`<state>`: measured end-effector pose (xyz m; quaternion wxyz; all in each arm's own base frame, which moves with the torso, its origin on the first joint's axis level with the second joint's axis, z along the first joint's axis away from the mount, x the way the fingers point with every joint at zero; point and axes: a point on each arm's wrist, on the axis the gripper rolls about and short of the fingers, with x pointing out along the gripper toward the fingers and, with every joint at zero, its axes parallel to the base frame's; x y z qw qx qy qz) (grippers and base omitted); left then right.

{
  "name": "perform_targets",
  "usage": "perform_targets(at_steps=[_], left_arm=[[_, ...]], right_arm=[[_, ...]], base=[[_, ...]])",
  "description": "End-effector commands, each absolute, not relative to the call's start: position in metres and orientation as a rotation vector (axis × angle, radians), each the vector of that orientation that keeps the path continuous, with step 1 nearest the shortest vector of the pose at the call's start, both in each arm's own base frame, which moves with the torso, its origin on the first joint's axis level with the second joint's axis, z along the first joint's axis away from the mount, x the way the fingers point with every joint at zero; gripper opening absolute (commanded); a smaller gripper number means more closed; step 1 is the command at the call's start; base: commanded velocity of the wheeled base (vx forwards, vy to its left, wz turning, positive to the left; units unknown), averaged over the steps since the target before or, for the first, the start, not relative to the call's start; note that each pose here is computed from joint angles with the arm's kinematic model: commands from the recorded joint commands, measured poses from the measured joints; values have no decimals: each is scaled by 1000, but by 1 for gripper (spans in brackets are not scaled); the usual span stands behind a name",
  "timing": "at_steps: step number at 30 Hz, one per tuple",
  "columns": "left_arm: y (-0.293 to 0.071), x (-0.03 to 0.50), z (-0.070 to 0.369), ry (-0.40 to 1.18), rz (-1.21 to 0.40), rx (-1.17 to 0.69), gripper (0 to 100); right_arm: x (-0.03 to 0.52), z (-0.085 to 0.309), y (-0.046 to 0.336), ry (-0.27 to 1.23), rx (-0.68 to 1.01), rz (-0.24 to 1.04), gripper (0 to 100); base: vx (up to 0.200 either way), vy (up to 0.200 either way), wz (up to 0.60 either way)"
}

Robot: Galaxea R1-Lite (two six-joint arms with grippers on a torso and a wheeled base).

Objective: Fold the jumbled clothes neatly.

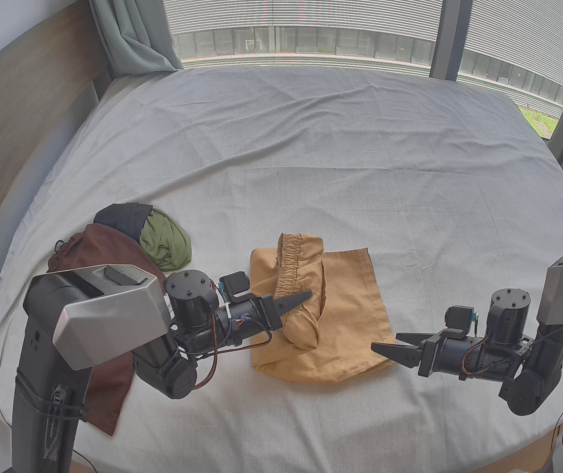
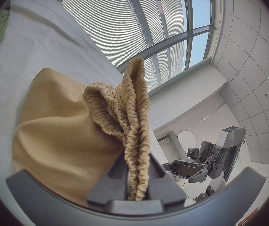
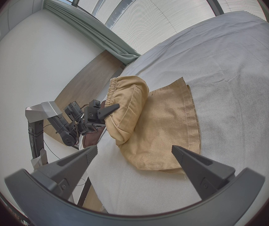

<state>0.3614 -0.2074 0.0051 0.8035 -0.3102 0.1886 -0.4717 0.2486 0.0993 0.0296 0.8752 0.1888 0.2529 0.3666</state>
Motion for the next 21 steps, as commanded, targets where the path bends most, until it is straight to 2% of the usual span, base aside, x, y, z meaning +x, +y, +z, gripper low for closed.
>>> perform_targets(at_steps=[1, 16, 17, 21], left_arm=[[-216, 361, -8, 429, -1021, -662, 0], [-227, 366, -26, 437, -999, -676, 0], [-227, 366, -26, 437, -999, -678, 100], [-228, 367, -24, 432, -1003, -682, 100]], right_arm=[[249, 29, 99, 528, 395, 765, 100], [250, 29, 100, 526, 395, 765, 100], [250, 29, 100, 525, 394, 766, 100], [250, 29, 100, 526, 395, 765, 100]], base=[[0, 0, 0], [0, 0, 0], [0, 0, 0], [0, 0, 0]])
